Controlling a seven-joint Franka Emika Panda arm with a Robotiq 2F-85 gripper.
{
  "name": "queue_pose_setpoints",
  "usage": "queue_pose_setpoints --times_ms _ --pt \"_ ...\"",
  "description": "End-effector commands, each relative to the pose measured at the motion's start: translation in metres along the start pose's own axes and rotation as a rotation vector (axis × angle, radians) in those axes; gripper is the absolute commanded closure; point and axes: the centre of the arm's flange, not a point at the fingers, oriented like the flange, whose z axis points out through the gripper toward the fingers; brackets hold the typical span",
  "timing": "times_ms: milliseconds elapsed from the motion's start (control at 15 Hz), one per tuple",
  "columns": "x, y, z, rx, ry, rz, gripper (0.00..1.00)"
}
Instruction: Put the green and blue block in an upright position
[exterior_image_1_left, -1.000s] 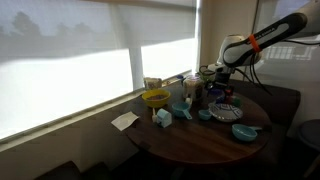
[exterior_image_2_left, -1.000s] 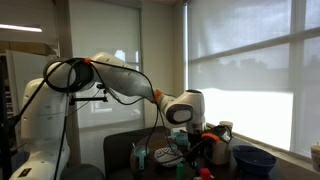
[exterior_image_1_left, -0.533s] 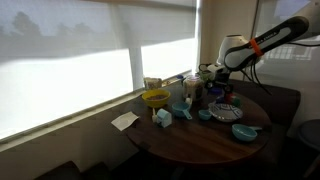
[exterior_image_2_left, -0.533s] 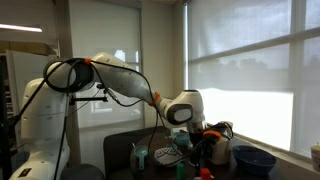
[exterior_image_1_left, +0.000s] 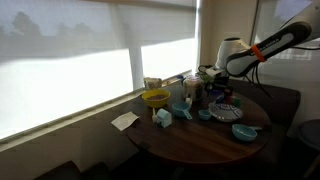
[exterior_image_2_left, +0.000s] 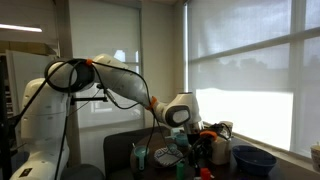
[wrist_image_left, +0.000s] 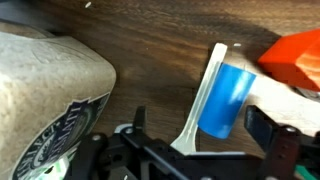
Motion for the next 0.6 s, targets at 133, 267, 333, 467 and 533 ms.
queue_pose_setpoints --times_ms 133,267,333,467,533 --pt "0.01 -0.005 -0.009 0.005 -0.052 0.02 0.0" --pt "0.013 -0.005 -0.008 0.013 -0.063 0.022 0.0" --pt "0.015 -0.005 -0.008 0.02 -0.06 0.025 0.0" --pt "0.019 -0.004 -0.007 0.027 -0.066 0.03 0.0" --pt "0.021 -0.004 -0.006 0.03 -0.067 0.03 0.0"
